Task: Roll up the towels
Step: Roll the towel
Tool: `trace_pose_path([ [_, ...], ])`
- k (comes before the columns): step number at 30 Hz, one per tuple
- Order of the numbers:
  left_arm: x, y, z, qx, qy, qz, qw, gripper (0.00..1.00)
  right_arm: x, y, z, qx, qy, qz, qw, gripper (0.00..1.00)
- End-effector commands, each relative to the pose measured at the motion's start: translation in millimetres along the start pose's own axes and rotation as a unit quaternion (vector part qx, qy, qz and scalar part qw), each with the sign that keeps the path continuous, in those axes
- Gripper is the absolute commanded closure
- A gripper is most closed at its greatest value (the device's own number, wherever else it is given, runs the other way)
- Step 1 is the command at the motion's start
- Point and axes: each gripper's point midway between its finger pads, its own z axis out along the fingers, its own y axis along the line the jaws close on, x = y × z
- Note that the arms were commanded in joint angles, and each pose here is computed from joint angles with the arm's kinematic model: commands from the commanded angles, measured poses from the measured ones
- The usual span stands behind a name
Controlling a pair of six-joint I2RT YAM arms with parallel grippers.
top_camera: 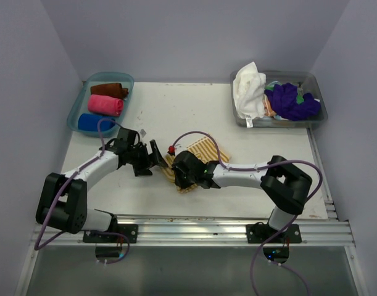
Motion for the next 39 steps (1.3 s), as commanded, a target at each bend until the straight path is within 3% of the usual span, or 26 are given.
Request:
trace_pose_path([
  [1,-5,-15,14,0.044,-0.017,-0.015,0.999,0.11,-9,16,-7,-0.046,-0.015,0.028,0.998,1.00],
  [13,-17,-11,35,0.036,-0.063,-0.045,0.996,0.12,-13,19,-7,-0.057,-0.020,0.043,0.997,1.00],
  [22,-28,-4,59,0.023,-0.073,-0.062,0.995,0.28,-6,21,-7,-0.071,-0.005,0.043,0.997,1.00],
  [24,-29,-5,64,0.016,-0.070,-0.062,0.996,0.34,-6,22,-7,-0.074,-0.004,0.040,0.996,1.00],
  [27,-26,1,69,0.000,-0.061,-0.069,0.996,0.50,-8,25,-8,-0.081,-0.003,0.038,0.996,1.00],
  [28,-25,3,71,-0.004,-0.058,-0.071,0.996,0.62,-8,26,-9,-0.084,-0.002,0.037,0.996,1.00],
  [30,-19,8,71,-0.016,-0.045,-0.078,0.996,0.74,-10,27,-10,-0.085,-0.003,0.036,0.996,1.00],
  [32,-18,8,72,-0.016,-0.041,-0.074,0.996,0.94,-16,29,-16,-0.083,-0.002,0.032,0.996,1.00],
  [33,-17,5,72,-0.010,-0.036,-0.070,0.997,1.00,-19,31,-20,-0.085,-0.003,0.028,0.996,0.96],
  [35,-13,7,70,-0.018,-0.027,-0.069,0.997,1.00,-26,28,-28,-0.071,-0.010,0.025,0.997,0.81],
  [36,-13,7,67,-0.019,-0.028,-0.068,0.997,1.00,-27,22,-33,-0.051,-0.013,0.016,0.998,0.67],
  [39,-7,12,64,-0.039,-0.015,-0.076,0.996,1.00,-38,12,-38,0.003,-0.034,-0.004,0.999,0.50],
])
